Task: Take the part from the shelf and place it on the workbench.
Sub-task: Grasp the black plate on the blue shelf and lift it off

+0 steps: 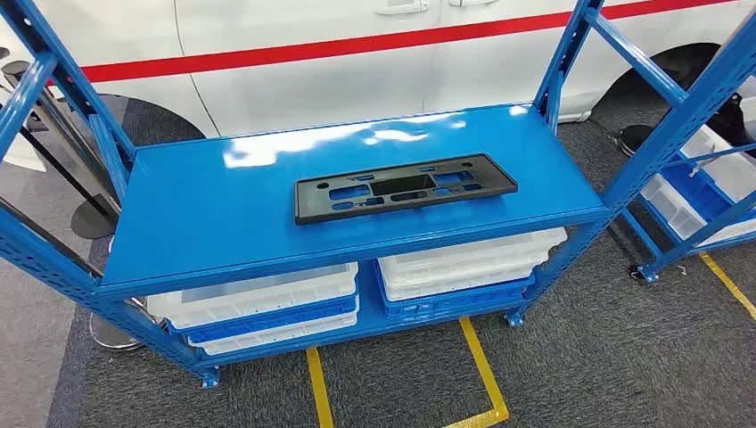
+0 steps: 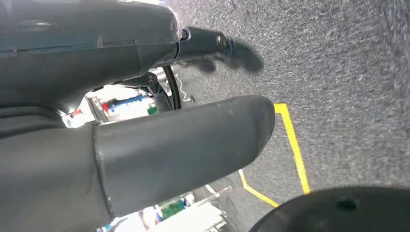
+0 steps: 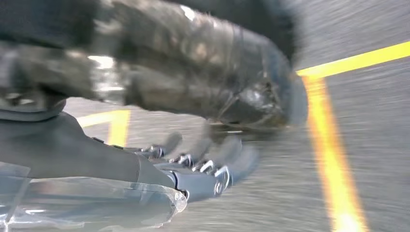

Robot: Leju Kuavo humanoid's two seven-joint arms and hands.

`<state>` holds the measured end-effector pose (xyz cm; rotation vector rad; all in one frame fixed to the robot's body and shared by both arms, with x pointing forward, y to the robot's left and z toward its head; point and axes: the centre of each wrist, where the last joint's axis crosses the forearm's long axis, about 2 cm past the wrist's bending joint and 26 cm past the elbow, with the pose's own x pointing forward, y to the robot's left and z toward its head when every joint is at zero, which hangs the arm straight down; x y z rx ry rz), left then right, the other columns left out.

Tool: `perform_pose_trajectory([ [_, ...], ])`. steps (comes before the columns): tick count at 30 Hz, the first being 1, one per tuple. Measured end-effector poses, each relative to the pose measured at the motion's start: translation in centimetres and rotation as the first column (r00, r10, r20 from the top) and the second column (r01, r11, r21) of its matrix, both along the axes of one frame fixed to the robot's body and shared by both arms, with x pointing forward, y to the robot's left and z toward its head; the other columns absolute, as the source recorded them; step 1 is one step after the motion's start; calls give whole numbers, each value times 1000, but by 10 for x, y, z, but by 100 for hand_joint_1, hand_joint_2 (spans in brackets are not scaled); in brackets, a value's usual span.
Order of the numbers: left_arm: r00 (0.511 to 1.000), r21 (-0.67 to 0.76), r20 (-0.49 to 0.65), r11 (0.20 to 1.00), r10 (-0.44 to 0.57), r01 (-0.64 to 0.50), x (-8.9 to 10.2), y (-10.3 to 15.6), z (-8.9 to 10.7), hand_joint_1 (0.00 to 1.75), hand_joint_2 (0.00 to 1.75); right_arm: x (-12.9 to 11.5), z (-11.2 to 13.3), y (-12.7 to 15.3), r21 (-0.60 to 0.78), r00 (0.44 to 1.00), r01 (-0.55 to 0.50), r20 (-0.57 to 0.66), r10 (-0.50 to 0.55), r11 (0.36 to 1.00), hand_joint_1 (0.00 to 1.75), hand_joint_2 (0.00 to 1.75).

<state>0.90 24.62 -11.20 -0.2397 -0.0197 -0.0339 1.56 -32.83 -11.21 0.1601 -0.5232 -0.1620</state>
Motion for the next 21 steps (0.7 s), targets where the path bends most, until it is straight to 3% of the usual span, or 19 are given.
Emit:
perform_pose_trajectory([
  [6, 1000, -4, -10, 1000, 27, -27, -4, 1, 0, 0, 0, 16, 10, -28, -101, 995, -7, 95, 17, 995, 0, 0],
  [10, 998, 0, -35, 999, 49, -49, -9, -2, 0, 0, 0, 56, 44, -30, -202, 949, -60, 292, 119, 978, 0, 0],
  [15, 996, 22, -41, 997, 77, -76, -10, -8, 1, 0, 0, 119, 112, -18, -257, 787, -56, 583, 201, 965, 0, 0],
  [21, 995, 34, -40, 995, 96, -94, -12, -10, 1, 0, 0, 149, 162, -6, -236, 544, -60, 807, 230, 970, 0, 0],
])
